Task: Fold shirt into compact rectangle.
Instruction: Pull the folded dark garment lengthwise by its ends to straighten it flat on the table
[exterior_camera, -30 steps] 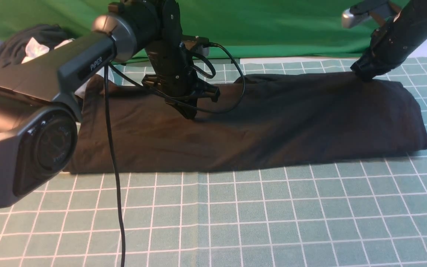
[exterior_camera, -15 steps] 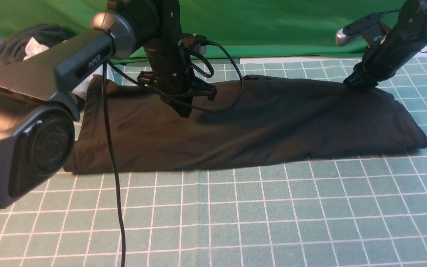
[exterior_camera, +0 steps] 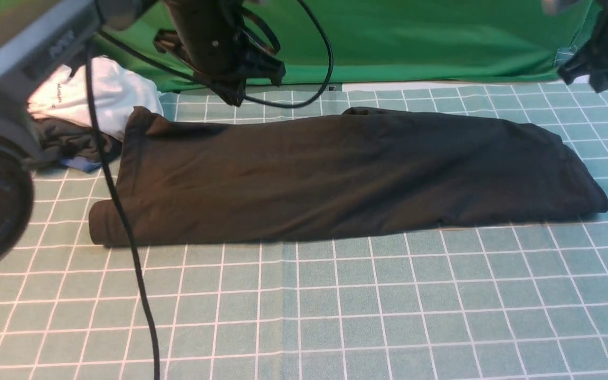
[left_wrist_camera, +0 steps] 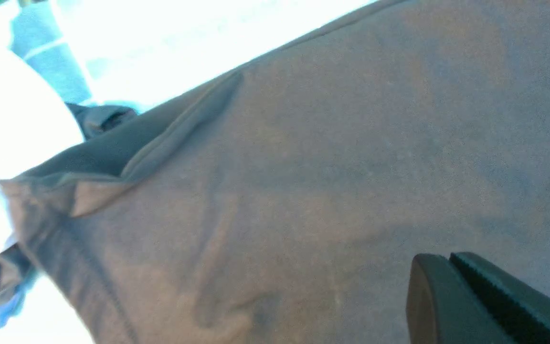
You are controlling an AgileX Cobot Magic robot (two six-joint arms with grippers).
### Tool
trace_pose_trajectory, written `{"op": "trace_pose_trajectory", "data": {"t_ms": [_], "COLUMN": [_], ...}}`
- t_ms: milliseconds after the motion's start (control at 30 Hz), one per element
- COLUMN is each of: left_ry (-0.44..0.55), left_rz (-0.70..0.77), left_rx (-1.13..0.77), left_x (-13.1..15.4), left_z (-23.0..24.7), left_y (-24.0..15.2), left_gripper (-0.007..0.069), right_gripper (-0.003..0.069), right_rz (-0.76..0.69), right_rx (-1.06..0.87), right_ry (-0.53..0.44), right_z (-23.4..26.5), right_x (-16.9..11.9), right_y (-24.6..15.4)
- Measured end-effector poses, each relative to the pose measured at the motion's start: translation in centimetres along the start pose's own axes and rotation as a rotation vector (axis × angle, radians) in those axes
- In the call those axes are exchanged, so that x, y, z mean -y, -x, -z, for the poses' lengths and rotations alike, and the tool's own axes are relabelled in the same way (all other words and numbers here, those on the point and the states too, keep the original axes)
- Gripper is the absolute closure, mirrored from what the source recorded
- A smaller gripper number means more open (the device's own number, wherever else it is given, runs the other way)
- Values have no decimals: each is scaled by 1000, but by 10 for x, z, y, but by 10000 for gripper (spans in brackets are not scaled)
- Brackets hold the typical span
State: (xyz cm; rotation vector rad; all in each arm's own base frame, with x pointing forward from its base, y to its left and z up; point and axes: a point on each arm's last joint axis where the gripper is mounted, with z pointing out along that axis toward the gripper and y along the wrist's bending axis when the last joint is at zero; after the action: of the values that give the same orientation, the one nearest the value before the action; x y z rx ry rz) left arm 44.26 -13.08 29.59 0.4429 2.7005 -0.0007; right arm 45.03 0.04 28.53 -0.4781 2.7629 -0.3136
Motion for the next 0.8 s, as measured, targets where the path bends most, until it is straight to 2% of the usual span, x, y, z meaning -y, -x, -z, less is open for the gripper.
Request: {"op": "trace_pose_trajectory", "data": {"t_ms": [267,333,400,533,567,600,633,700,800], "left_ry": [-20,-27,-34,-44,-46,-45,-50,-49,-48], "left_rz": [63,78,96,173,198,201,234,274,297], "left_rx": [-106,-117,-140,-166,-173,-171,-182,-178,-187], "left_x": [-12,-15,-17,-31,-35,-37,-42,-51,-57], "left_z": [-11,-20,-33,-62,-68,-69,-76,-84,-91], "left_y": [-43,-59,-74,-99,-105,-105,-111,-117,-122], "left_gripper": [614,614,614,614,614,614,614,614,614], "right_gripper": [661,636,577,355,316,307,251,219,218], "right_rz": [-190,-247,-302,-346,-349,-348,-348,-350,-346], "right_rx": [-149,-196,-229,-212,-198,-198,-175,-138,-129], "right_ry": [196,234,271,300,309,309,322,335,345], "right_z": [-25,-38,-50,-65,-68,-68,-70,-73,-80], "right_x": [31,38,41,39,37,37,34,31,27], "right_y": [-52,-69,-82,-92,-92,-92,-89,-84,-81]}}
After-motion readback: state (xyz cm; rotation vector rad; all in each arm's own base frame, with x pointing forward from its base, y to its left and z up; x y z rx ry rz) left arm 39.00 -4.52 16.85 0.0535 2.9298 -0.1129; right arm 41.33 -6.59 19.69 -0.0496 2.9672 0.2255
